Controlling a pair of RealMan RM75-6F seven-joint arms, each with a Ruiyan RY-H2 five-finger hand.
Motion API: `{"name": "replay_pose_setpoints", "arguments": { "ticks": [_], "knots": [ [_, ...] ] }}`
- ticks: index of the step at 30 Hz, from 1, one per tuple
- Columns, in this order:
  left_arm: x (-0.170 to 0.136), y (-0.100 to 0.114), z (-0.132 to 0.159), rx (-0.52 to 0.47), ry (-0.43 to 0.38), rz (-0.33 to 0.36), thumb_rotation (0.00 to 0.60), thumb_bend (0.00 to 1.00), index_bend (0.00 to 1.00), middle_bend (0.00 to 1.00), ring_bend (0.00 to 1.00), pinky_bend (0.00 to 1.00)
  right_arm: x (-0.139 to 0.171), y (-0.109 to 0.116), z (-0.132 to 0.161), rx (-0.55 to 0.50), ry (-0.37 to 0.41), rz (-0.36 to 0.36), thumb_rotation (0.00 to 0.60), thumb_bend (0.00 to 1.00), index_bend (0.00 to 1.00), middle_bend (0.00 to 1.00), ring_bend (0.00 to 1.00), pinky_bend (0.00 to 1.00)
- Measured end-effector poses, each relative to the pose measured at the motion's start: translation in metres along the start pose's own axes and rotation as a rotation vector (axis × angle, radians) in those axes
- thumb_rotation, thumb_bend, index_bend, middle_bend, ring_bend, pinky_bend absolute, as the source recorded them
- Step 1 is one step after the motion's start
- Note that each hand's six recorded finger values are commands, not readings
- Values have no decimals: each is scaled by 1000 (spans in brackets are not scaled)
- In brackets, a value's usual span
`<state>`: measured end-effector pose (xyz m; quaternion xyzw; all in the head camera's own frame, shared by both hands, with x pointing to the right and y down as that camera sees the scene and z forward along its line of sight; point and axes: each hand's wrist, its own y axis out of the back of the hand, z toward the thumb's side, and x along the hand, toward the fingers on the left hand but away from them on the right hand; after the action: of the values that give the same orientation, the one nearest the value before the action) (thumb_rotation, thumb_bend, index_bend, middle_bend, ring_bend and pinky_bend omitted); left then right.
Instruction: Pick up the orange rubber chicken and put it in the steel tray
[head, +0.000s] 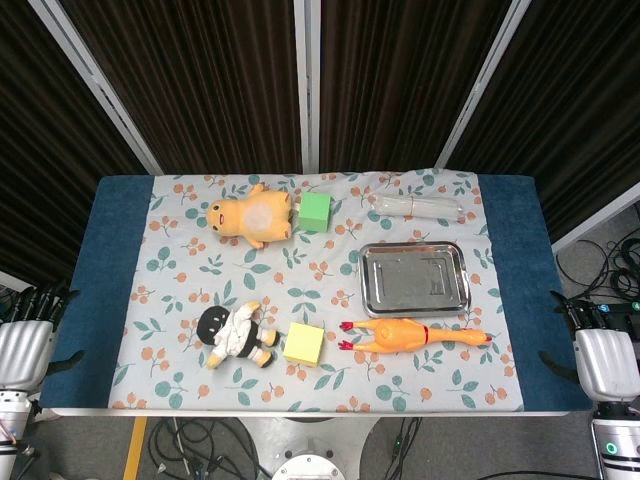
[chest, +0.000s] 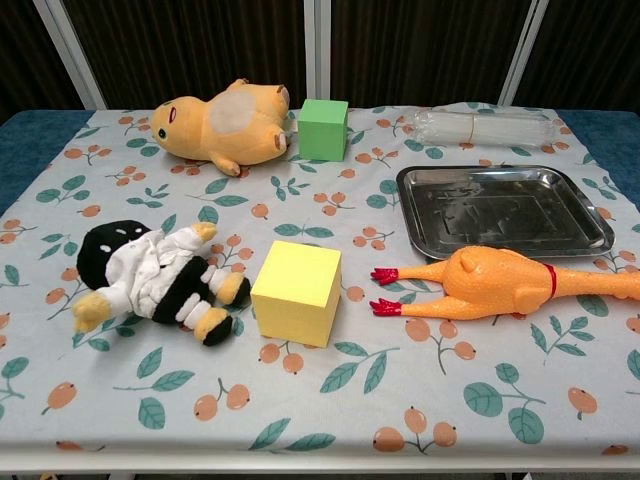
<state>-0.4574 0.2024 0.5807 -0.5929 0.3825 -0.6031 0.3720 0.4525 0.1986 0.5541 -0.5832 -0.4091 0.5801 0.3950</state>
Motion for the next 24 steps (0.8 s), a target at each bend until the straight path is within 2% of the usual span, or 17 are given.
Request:
{"name": "replay_pose_setpoints", "arguments": {
  "ticks": [8,14,19,24],
  "knots": [
    [0,-1,1,-21,15,85,600,0,215,166,92,112,-1,0,1,-5,8,8,600,81,160,356,230,339],
    [-3,-4,5,-34,3,82,600,0,215,166,92,112,-1,-4,9,-40,44,35,600,97,184,378,252,367],
    [-3,-7,7,-46,-4,65,600,0,215,166,92,112,-2,-27,21,-54,95,128,600,101,242,396,264,410],
    [-5,-8,6,-56,-3,57,600,0,215,166,92,112,-10,-58,36,-3,152,218,600,110,258,394,265,427]
  ]
}}
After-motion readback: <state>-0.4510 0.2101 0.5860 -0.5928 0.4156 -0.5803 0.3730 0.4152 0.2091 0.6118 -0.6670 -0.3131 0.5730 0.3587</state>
